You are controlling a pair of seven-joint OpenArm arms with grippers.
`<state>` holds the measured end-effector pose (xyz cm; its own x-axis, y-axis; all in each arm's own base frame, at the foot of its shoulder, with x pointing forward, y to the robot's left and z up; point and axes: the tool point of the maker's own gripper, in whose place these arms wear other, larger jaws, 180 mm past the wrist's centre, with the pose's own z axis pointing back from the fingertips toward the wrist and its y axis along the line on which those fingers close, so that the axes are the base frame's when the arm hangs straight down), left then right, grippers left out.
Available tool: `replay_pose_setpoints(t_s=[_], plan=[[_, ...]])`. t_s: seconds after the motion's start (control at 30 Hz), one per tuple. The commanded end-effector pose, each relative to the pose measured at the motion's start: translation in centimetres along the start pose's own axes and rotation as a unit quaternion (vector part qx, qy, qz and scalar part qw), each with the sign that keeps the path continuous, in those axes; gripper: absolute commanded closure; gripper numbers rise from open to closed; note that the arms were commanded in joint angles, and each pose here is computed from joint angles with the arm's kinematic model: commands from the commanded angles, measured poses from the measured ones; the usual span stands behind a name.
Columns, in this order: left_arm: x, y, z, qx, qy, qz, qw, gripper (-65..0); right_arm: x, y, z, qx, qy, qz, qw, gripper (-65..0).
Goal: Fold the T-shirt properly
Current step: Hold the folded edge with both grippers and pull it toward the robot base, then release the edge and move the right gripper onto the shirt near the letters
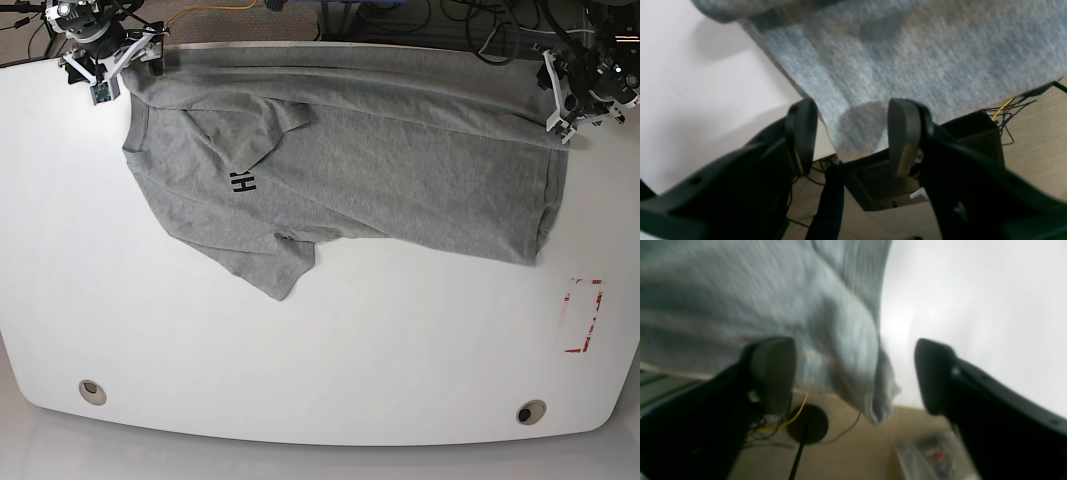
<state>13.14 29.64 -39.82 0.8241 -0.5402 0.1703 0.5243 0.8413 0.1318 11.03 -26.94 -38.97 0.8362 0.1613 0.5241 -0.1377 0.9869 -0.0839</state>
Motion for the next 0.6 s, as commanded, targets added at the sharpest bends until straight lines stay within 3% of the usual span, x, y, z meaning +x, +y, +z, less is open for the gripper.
replay_pose_setpoints(t_s=[0.0, 0.23, 0.57], plan=[[1.3, 0.9, 1.3, 0.021, -0.018, -0.02, 0.999, -31.9, 1.7, -0.1, 0.7, -0.003, -0.025, 0.016, 0.9995, -59.0], [2.0, 2.0, 3.2, 0.054, -0.016, -0.03, 0.998, -31.8, 3.8, -0.2, 0.5, -0.006, -0.053, 0.022, 0.9983, -56.0], [6.6, 7.0, 5.9, 0.127, -0.087, -0.002, 0.988, -31.8, 10.3, -1.7, -0.8, -0.024, -0.132, 0.02, 0.9908, -56.0]])
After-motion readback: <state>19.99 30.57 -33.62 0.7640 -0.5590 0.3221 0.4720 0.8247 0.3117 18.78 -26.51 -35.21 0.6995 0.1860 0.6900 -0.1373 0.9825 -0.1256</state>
